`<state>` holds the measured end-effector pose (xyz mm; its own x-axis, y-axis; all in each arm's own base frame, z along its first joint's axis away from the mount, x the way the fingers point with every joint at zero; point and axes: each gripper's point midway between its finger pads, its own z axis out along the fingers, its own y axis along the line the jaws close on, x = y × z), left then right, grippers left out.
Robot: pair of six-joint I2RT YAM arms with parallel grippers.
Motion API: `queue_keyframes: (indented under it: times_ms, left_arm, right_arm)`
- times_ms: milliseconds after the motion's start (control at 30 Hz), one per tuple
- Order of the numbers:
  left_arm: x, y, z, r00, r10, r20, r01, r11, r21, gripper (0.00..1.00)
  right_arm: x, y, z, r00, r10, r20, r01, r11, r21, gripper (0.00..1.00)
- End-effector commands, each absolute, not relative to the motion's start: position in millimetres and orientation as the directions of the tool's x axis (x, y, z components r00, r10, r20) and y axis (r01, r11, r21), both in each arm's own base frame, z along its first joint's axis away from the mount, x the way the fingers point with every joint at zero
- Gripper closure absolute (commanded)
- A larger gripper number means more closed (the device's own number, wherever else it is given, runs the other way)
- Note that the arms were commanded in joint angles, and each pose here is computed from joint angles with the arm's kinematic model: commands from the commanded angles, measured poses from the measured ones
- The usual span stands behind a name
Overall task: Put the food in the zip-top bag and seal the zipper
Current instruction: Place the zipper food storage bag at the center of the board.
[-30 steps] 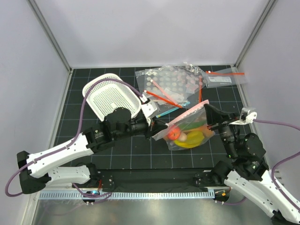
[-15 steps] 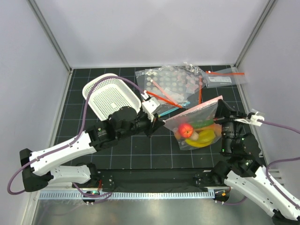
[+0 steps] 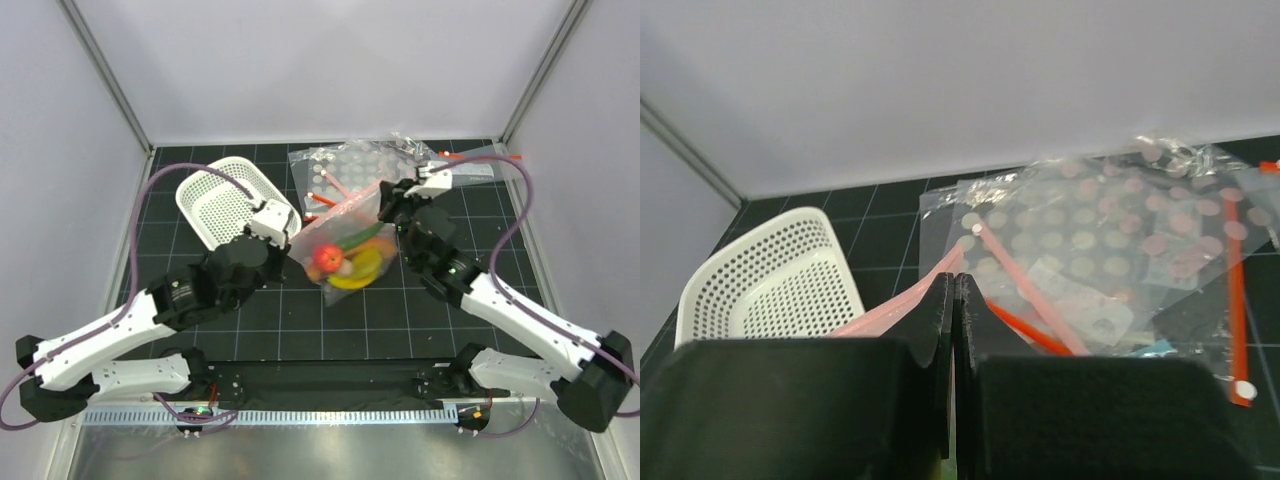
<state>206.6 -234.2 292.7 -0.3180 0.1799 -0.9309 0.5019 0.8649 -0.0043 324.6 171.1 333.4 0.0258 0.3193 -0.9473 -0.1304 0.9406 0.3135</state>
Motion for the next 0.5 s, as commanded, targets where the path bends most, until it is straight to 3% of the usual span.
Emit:
queue_keyframes:
  times_ms: [0,200,367,400,433,467]
  left_arm:
    - [217.6,-183.1,319.0,-0.255,0.064,-0.965,0.298,0.954,-0.016,1.0]
    - [216.3,-149.2,333.2,-0.182,-0.036,-0.983,0.201,0.977,-0.072,0.99]
    - [220.5,-132.6,335.5,-0.13,-0.055,-0.99,0.123,0.99,-0.071,0.76]
    - [221.8,-131.4,334.1,-0.129,-0.049,-0.99,0.108,0.992,-0.063,0.68]
    - [222.9,-130.0,333.6,-0.126,-0.039,-0.991,0.095,0.994,-0.051,0.61]
    - [225.7,-125.3,332.6,-0.12,-0.027,-0.992,0.052,0.998,-0.034,0.41]
  right_arm:
    - [339.5,202.7,379.2,0.069,0.459,-0.886,-0.238,0.87,0.432,0.99]
    - [376.0,263.3,350.0,-0.069,0.416,-0.907,-0.303,0.857,0.416,0.99]
    - [387.1,284.5,339.1,-0.12,0.386,-0.915,-0.329,0.854,0.404,0.88]
    - [387.1,285.3,339.1,-0.122,0.381,-0.917,-0.333,0.854,0.399,0.84]
    - [386.6,288.1,339.6,-0.125,0.373,-0.919,-0.347,0.852,0.393,0.76]
    - [386.6,288.3,341.6,-0.131,0.366,-0.921,-0.346,0.854,0.389,0.42]
